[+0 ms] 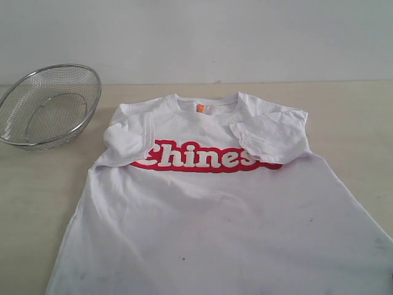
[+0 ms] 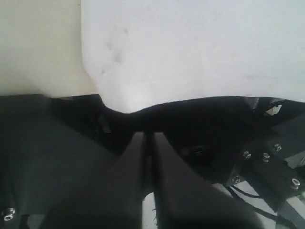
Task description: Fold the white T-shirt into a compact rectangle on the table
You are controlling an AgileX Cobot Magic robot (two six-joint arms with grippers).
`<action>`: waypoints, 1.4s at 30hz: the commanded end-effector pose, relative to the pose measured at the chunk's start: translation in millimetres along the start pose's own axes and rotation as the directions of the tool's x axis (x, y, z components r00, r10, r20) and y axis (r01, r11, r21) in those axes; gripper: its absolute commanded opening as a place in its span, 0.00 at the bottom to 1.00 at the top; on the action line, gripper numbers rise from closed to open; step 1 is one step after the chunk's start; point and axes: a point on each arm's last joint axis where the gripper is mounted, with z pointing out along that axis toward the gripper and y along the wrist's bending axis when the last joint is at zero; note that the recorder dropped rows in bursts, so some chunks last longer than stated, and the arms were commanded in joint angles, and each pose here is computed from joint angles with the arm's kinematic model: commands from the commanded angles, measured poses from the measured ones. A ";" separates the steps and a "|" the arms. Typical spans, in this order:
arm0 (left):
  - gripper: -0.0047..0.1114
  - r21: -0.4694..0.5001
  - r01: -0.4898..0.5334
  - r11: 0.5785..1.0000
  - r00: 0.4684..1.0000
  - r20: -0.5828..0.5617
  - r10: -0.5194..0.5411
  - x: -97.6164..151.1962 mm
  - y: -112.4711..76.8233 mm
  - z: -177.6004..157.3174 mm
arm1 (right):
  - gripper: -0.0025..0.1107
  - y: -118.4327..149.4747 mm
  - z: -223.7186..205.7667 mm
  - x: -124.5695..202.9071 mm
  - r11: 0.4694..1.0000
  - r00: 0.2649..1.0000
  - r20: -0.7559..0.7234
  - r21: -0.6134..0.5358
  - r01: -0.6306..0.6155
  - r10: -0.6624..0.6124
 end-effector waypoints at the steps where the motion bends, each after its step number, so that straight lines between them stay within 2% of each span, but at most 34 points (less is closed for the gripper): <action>1: 0.17 0.023 0.045 0.999 0.999 0.010 -0.046 -7.4 -0.6 8.0 | 0.02 0.2 -0.8 -0.2 1.000 1.000 -0.003 0.002 0.020 -0.020; 2: 0.27 0.024 0.051 0.998 0.998 0.035 -0.052 -10.9 -0.2 9.6 | 0.02 0.2 -0.8 -0.2 1.000 1.000 -0.003 0.002 0.023 -0.023; 4: 0.39 0.019 0.065 0.998 0.997 0.047 -0.066 -14.1 1.8 13.9 | 0.02 0.2 -0.8 -0.2 1.000 1.000 -0.003 0.002 0.025 -0.025; 7: 0.48 -0.005 0.115 0.993 0.993 -0.001 -0.115 -16.7 3.6 19.4 | 0.02 0.2 -0.8 -0.2 1.000 1.000 -0.003 0.002 0.026 -0.026; 20: 0.48 -0.112 0.211 0.971 0.968 -0.117 -0.223 -40.3 12.3 48.7 | 0.02 0.2 -0.8 -0.2 1.000 1.000 -0.003 0.002 0.029 -0.029; 26: 0.48 -0.082 0.212 0.974 0.968 -0.122 -0.221 -49.6 11.4 59.4 | 0.02 0.2 -0.8 -0.2 1.000 1.000 -0.003 0.002 0.029 -0.029; 33: 0.48 -0.116 0.229 0.967 0.955 -0.164 -0.246 -52.1 15.2 68.0 | 0.02 0.2 -0.8 -0.2 1.000 1.000 -0.003 0.002 0.031 -0.031; 42: 0.48 -0.146 0.241 0.960 0.954 -0.146 -0.261 -59.2 20.5 77.9 | 0.02 0.2 -0.8 -0.2 0.999 0.999 -0.003 0.002 0.032 -0.032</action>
